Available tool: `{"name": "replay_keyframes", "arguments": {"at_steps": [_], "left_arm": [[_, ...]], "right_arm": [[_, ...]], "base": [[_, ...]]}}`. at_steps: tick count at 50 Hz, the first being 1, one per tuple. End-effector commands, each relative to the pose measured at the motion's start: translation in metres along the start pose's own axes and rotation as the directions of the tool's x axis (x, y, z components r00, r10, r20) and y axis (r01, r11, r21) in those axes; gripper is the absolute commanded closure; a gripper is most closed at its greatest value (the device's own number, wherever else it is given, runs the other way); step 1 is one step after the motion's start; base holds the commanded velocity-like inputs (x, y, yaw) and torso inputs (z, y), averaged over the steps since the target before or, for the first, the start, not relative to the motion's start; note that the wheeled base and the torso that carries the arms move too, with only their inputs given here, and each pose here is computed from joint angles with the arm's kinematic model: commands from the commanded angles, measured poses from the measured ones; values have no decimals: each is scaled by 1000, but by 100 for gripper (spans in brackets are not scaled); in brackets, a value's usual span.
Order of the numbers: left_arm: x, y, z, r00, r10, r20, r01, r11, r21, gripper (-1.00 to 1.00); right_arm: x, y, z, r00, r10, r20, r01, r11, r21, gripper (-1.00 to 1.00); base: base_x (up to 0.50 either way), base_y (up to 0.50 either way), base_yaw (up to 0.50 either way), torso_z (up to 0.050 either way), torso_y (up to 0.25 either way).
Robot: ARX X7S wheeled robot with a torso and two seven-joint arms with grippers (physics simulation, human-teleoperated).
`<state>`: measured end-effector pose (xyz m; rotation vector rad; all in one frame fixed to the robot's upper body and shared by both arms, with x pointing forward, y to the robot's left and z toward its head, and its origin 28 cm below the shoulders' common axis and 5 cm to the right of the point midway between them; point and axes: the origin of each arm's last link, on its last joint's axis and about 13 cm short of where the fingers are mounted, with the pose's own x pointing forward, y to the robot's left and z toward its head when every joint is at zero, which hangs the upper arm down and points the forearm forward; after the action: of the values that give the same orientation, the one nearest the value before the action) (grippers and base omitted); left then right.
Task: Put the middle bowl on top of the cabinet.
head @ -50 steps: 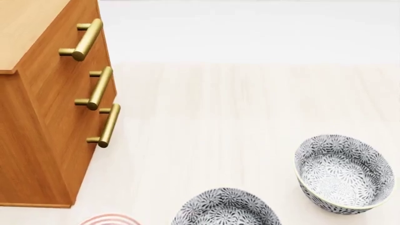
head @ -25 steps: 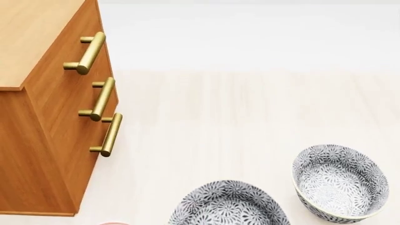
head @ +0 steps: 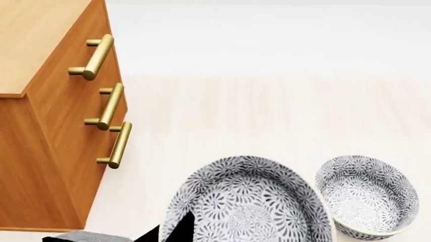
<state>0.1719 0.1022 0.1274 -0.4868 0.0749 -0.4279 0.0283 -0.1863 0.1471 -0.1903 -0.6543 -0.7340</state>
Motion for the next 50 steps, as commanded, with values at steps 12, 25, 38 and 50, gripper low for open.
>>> {"name": "replay_keyframes", "arguments": {"at_steps": [12, 25, 38, 50], "left_arm": [[-22, -46, 102, 982, -97, 161, 84, 993, 84, 100], [-25, -66, 174, 984, -88, 154, 92, 996, -21, 100], [-3, -79, 227, 998, -28, 59, 39, 978, -204, 100], [24, -85, 271, 992, 130, 3, -121, 934, -337, 100]], "right_arm": [[-2, 5, 0, 1000, 0, 2, 0, 1000, 3, -100], [-4, 15, 3, 1000, 3, 2, -3, 1000, 6, -100], [-5, 21, 6, 1000, 5, 0, -5, 1000, 9, -100], [-6, 21, 5, 1000, 4, -2, -4, 1000, 9, -100]], "base": [[0, 0, 0, 0, 0], [0, 0, 0, 0, 0], [0, 0, 0, 0, 0], [0, 0, 0, 0, 0]]}}
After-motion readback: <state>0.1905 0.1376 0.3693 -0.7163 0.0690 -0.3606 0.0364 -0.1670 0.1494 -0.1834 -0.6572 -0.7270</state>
